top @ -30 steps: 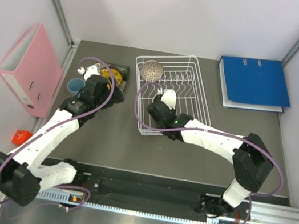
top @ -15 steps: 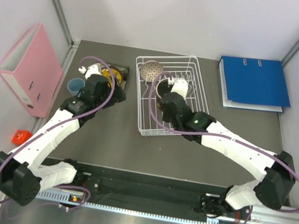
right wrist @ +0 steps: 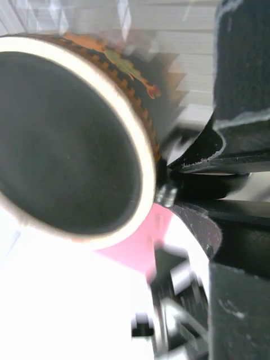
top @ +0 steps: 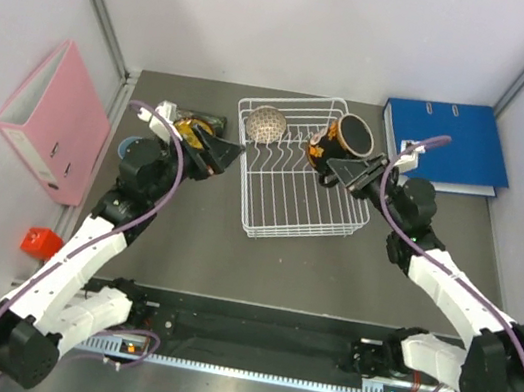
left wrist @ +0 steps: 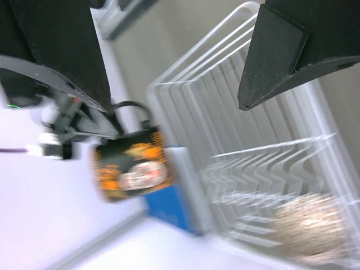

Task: Unload the mixed dishes from the dish rack
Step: Place the cup at the center of the board.

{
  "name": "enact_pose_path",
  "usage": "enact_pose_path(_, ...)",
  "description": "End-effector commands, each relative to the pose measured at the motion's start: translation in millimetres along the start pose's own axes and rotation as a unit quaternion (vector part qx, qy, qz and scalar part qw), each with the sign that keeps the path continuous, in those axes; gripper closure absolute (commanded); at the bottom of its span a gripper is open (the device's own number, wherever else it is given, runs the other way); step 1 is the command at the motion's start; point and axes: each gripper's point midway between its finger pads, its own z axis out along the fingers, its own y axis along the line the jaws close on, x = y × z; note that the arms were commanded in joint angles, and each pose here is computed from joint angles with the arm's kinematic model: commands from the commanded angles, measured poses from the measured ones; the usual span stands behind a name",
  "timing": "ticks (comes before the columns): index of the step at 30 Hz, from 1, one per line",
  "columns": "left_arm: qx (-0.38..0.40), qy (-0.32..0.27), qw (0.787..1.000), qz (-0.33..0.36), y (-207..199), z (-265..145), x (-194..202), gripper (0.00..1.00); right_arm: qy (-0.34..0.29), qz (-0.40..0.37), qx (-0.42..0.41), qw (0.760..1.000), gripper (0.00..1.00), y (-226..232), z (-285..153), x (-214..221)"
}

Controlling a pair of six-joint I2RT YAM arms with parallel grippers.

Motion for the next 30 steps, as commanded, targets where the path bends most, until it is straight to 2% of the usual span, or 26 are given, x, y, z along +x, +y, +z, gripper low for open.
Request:
enact_pose_path(1, 0.201, 0.003, 0.98, -0.012, -77.1, -10.8, -10.3, 0.01, -0.053, 0.011, -0.334, 0.941, 1.0, 136.1, -51.0, -44.7)
enact_pose_path(2, 0.219, 0.026, 0.975, -0.032, -81.4, -10.7, -3.0, 0.01, -0.054, 0.027, -0.363, 0.93, 1.0, 141.5, -61.4, -45.8)
enact_pose_path(4, 0.259, 0.027, 0.964, -0.047, -92.5, -13.8, -2.9, 0.01, -0.05, 0.052, -0.374, 0.925, 1.0, 131.9, -60.1, -43.8)
enact_pose_path(5, 0.264, 0.04, 0.962, -0.053, -90.1, -10.7, 2.8, 0.01, -0.049, 0.067, -0.399, 0.913, 1.0, 134.3, -65.0, -44.1)
enact_pose_path(7, 0.271, 0.045, 0.96, -0.06, -90.7, -7.3, 4.5, 0.01, -0.045, 0.076, -0.413, 0.906, 1.0, 133.6, -66.8, -43.8)
enact_pose_path(19, 0.24, 0.082, 0.965, -0.072, -69.3, 12.8, 23.0, 0.01, -0.024, 0.036, -0.376, 0.926, 1.0, 128.6, -47.9, -39.2)
enact_pose_path(25, 0.251, 0.112, 0.956, -0.099, -66.6, 14.0, 47.4, 0.03, -0.041, 0.049, -0.407, 0.911, 1.0, 144.6, -45.1, -56.7)
enact_pose_path(30, 0.25, 0.14, 0.954, -0.083, -70.5, 14.2, 68.7, 0.06, -0.038, 0.063, -0.417, 0.906, 1.0, 146.8, -37.5, -59.6)
